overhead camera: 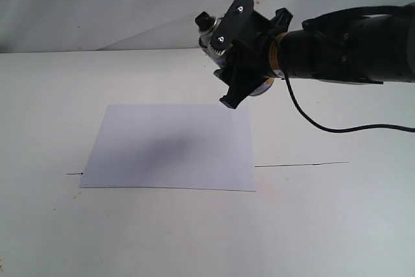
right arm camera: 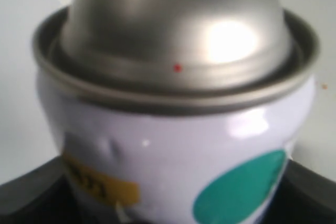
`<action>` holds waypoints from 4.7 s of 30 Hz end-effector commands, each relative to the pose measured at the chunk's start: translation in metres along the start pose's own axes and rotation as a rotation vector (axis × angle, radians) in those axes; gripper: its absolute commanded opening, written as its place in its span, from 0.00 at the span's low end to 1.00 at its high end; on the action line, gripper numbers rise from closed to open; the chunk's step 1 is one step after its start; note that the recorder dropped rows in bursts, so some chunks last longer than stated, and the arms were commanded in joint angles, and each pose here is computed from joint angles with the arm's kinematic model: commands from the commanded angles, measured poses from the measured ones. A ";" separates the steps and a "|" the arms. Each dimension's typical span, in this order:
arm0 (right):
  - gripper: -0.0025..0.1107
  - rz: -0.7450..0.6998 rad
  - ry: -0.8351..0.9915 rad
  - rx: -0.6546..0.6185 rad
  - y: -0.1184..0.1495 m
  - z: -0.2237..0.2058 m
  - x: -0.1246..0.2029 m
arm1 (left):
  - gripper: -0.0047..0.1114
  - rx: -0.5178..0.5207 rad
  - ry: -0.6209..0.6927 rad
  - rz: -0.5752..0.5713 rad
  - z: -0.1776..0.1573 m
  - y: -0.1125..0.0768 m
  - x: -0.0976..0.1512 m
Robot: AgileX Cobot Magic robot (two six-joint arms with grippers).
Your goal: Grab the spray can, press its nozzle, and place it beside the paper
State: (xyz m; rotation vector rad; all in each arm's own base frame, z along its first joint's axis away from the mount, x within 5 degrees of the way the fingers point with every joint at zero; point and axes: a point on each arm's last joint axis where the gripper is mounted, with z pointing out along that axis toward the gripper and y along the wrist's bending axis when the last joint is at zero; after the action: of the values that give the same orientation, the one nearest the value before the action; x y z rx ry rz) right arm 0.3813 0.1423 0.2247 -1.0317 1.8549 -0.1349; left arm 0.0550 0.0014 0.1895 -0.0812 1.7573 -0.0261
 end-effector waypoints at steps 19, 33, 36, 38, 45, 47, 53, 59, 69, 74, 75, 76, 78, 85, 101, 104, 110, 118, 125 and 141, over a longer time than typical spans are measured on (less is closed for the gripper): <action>0.02 -0.033 0.181 -0.022 0.014 -0.020 -0.003 | 0.04 0.004 -0.010 0.000 0.000 0.000 0.000; 0.02 -0.178 0.267 -0.203 0.010 -0.033 -0.035 | 0.04 0.004 -0.010 0.000 0.000 0.000 0.000; 0.02 -0.182 0.258 -0.197 0.008 -0.034 -0.038 | 0.04 0.004 -0.010 0.000 0.000 0.000 0.000; 0.02 -0.184 0.251 -0.191 0.007 -0.033 -0.039 | 0.04 0.004 -0.010 0.000 0.000 0.000 0.000; 0.02 -0.205 0.337 -0.229 0.019 -0.007 -0.018 | 0.04 0.004 -0.010 0.000 0.000 0.000 0.000; 0.02 -0.241 0.357 -0.235 0.023 0.003 -0.011 | 0.04 0.004 -0.010 0.000 0.000 0.000 0.000; 0.02 -0.277 0.460 -0.242 -0.001 0.013 -0.037 | 0.04 0.004 -0.010 0.000 0.000 0.000 0.000; 0.02 -0.298 0.553 -0.356 -0.005 0.020 -0.052 | 0.04 0.004 -0.010 0.000 0.000 0.000 0.000; 0.02 -0.425 0.679 -0.402 0.042 0.061 -0.030 | 0.04 0.004 -0.010 0.000 0.000 0.000 0.000; 0.02 -0.458 0.652 -0.385 0.048 0.067 -0.032 | 0.04 0.004 -0.010 0.000 0.000 0.000 0.000; 0.02 -0.459 0.648 -0.383 0.048 0.068 -0.033 | 0.04 0.004 -0.010 0.000 0.000 0.000 0.000; 0.02 -0.460 0.647 -0.381 0.048 0.068 -0.033 | 0.04 0.004 -0.010 0.000 0.000 0.000 0.000; 0.02 -0.462 0.648 -0.379 0.048 0.068 -0.033 | 0.04 0.004 -0.010 0.000 0.000 0.000 0.000; 0.02 -0.456 0.591 -0.357 0.047 0.071 -0.037 | 0.04 0.004 -0.010 0.000 0.000 0.000 0.000; 0.02 -0.405 0.553 -0.375 0.050 0.070 -0.041 | 0.04 0.004 -0.010 0.000 0.000 0.000 0.000; 0.02 -0.398 0.551 -0.375 0.050 0.069 -0.042 | 0.04 0.004 -0.010 0.000 0.000 0.000 0.000; 0.02 -0.381 0.545 -0.377 0.049 0.067 -0.045 | 0.04 0.012 -0.099 -0.021 0.000 -0.001 -0.008; 0.02 -0.381 0.545 -0.378 0.049 0.066 -0.045 | 0.04 0.022 -0.331 -0.023 -0.005 -0.001 -0.028; 0.02 -0.381 0.537 -0.373 0.048 0.066 -0.046 | 0.04 0.056 -0.433 -0.221 -0.008 0.000 -0.037; 0.02 -0.331 0.539 -0.381 0.040 0.067 -0.039 | 0.04 0.057 -0.120 -0.401 0.012 -0.009 -0.107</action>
State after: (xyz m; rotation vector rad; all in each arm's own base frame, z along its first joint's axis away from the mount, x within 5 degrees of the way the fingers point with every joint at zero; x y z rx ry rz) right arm 0.4147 0.2192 0.1832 -1.7337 2.2565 -0.2851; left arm 0.0749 0.0012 0.2718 -0.3677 1.5369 -0.3390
